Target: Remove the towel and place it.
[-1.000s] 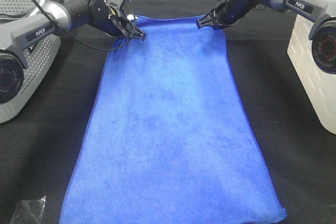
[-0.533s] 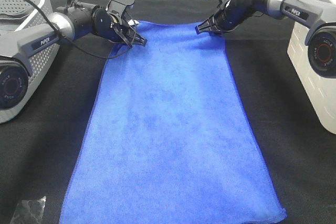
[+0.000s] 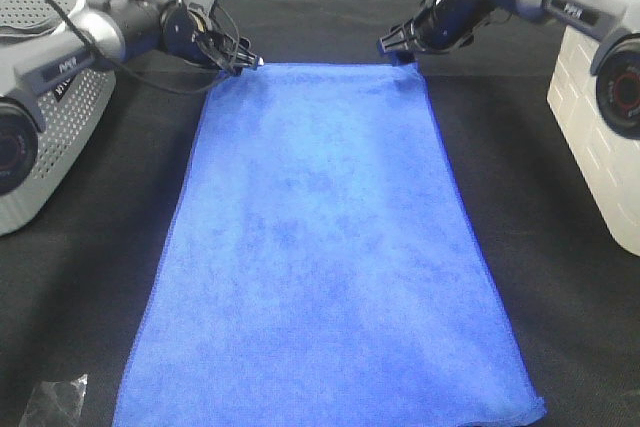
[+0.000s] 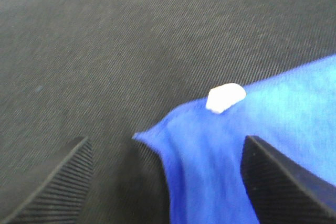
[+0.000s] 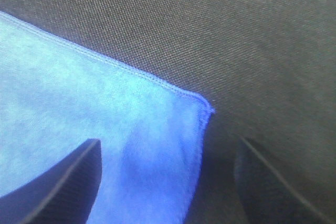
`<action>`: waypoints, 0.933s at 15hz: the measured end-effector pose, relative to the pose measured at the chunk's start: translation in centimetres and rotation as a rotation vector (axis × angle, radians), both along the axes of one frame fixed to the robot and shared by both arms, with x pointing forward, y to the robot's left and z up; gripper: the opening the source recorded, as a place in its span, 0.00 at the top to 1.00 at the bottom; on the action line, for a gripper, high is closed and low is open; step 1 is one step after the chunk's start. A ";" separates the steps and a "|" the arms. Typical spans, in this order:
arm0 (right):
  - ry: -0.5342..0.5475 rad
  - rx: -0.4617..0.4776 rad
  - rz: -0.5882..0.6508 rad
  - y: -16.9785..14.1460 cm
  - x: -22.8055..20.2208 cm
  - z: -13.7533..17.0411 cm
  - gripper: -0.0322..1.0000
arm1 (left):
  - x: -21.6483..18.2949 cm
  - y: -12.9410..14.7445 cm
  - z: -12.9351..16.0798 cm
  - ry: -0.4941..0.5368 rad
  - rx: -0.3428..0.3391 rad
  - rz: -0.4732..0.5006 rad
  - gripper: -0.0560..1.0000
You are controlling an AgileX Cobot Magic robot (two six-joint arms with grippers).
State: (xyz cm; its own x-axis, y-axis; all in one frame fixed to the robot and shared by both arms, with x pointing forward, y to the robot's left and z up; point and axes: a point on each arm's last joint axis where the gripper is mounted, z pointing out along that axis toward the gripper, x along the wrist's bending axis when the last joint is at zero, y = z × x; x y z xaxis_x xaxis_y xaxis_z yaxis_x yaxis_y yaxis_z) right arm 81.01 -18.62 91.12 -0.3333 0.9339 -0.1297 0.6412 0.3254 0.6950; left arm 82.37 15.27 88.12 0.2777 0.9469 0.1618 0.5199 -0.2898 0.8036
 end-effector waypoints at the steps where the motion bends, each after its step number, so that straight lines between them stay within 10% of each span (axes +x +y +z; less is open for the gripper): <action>1: 0.022 0.006 -0.009 -0.1 -0.3 1.2 0.31 | -0.3 0.1 1.0 0.038 0.000 0.013 0.26; 7: 0.265 0.035 -0.099 -0.9 -5.0 10.6 0.20 | -5.1 0.8 10.9 0.404 -0.059 0.075 0.20; 14: 0.151 0.148 -0.166 -1.8 -10.3 22.7 0.19 | -9.4 3.4 23.1 0.307 -0.104 0.123 0.17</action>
State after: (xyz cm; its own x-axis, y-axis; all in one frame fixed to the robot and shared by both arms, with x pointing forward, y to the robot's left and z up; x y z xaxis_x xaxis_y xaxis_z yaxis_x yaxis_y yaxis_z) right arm 70.66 -20.45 113.87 -0.1793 0.9824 0.0522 0.7774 0.1089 0.6196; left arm 72.94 18.68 111.25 0.1813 0.9834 -0.0103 0.7680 -0.1350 0.6260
